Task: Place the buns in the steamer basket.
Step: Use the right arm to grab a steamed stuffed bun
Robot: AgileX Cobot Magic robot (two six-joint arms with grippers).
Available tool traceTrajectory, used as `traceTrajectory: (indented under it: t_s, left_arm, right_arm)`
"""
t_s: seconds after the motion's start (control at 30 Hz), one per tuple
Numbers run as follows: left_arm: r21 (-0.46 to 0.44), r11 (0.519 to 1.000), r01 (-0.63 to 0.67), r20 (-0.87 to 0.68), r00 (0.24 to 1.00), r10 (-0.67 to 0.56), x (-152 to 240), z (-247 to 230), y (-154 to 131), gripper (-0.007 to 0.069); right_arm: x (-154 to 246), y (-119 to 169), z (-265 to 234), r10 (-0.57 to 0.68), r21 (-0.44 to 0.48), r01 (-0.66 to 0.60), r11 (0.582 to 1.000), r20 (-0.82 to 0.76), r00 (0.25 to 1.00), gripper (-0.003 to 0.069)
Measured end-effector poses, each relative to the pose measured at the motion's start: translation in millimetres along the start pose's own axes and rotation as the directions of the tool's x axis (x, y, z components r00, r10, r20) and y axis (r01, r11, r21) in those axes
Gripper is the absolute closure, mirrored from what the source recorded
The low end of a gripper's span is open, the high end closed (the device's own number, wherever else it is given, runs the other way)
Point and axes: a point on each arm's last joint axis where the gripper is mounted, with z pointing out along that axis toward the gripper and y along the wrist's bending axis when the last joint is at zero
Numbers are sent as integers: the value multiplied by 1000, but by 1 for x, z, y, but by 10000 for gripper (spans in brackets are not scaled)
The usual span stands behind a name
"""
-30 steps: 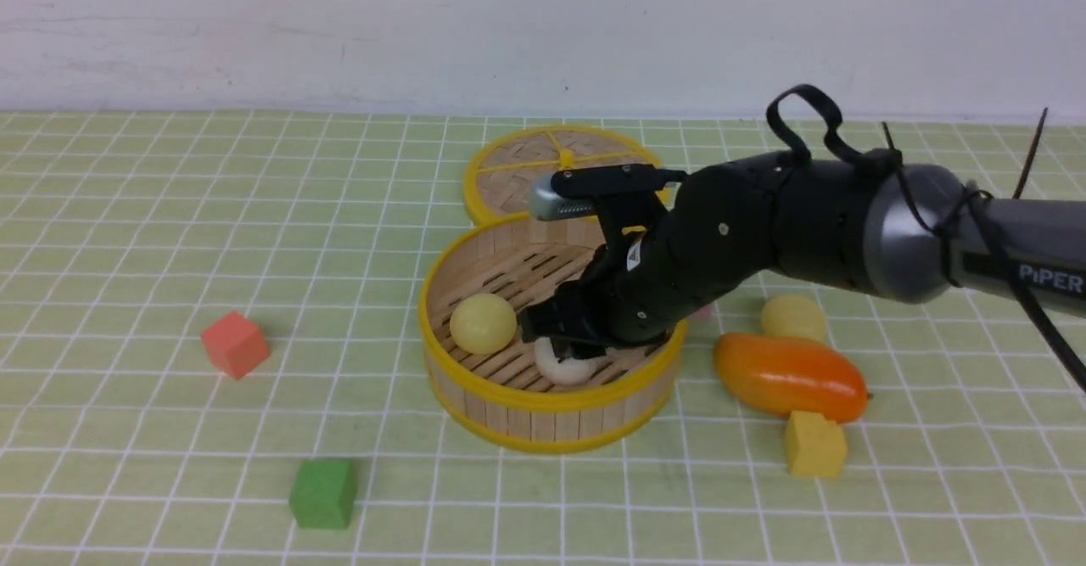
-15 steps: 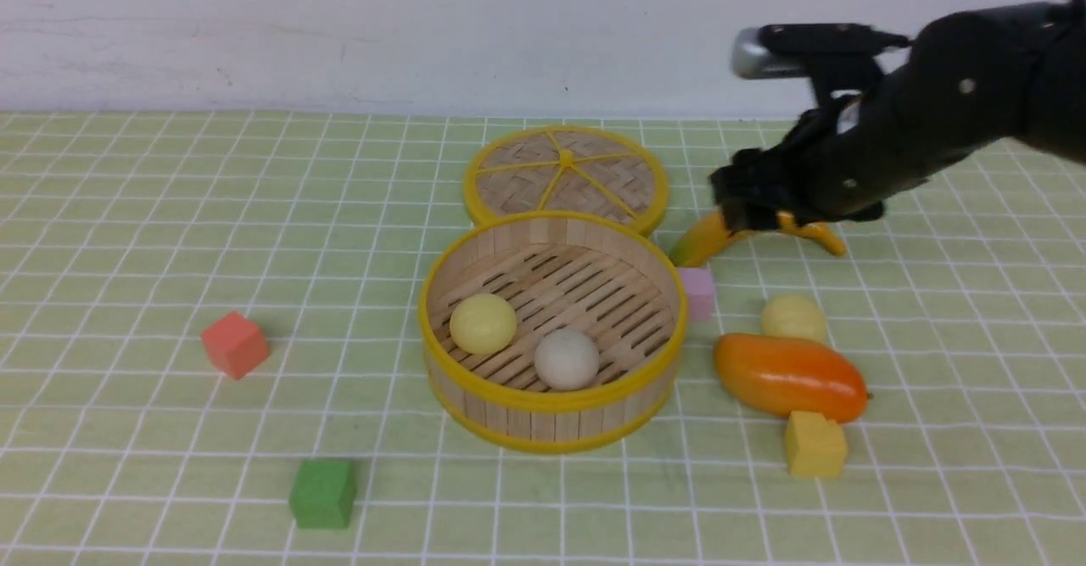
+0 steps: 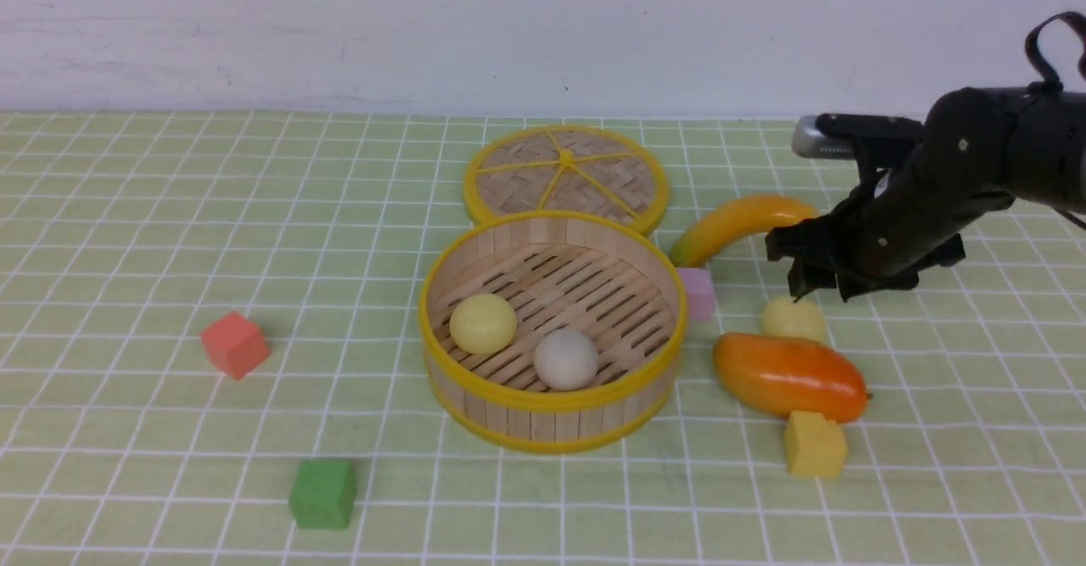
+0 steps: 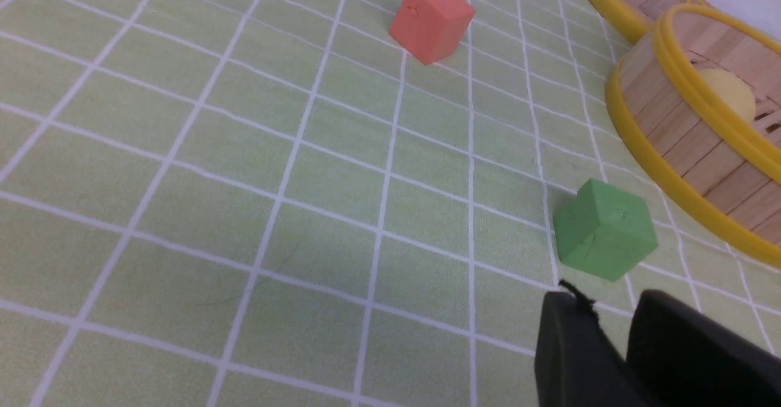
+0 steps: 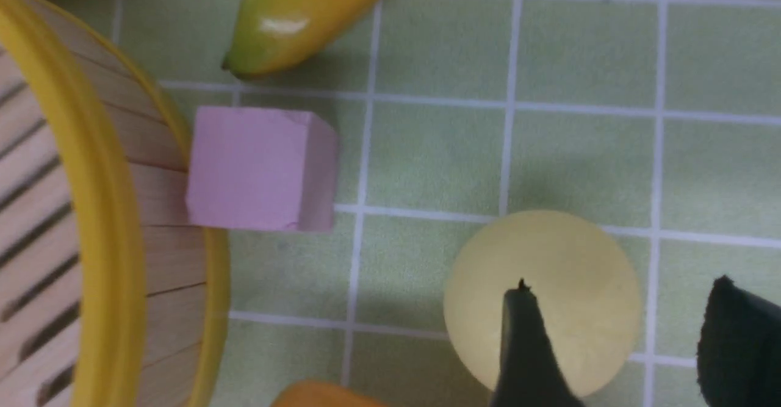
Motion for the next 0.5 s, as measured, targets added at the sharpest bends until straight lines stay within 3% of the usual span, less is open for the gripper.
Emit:
traceTrajectory:
  t_s: [0.13, 0.3, 0.33, 0.43, 0.5]
  left_arm:
    - [0, 1000, 0, 0, 1000, 0, 0, 0, 0, 479]
    - [0, 1000, 0, 0, 1000, 0, 0, 0, 0, 474]
    - [0, 1000, 0, 0, 1000, 0, 0, 0, 0, 471]
    - [0, 1000, 0, 0, 1000, 0, 0, 0, 0, 469]
    - [0, 1000, 0, 0, 1000, 0, 0, 0, 0, 467]
  right_arm:
    - [8, -2, 21, 10, 5, -9, 1000, -48, 999, 326]
    - [9, -3, 24, 13, 4, -13, 1000, -52, 999, 464]
    - [8, -2, 23, 13, 4, -13, 1000, -48, 999, 540]
    - [7, -2, 18, 13, 1, -13, 1000, -43, 999, 645]
    - [6, -1, 14, 12, 0, -12, 1000, -40, 999, 651]
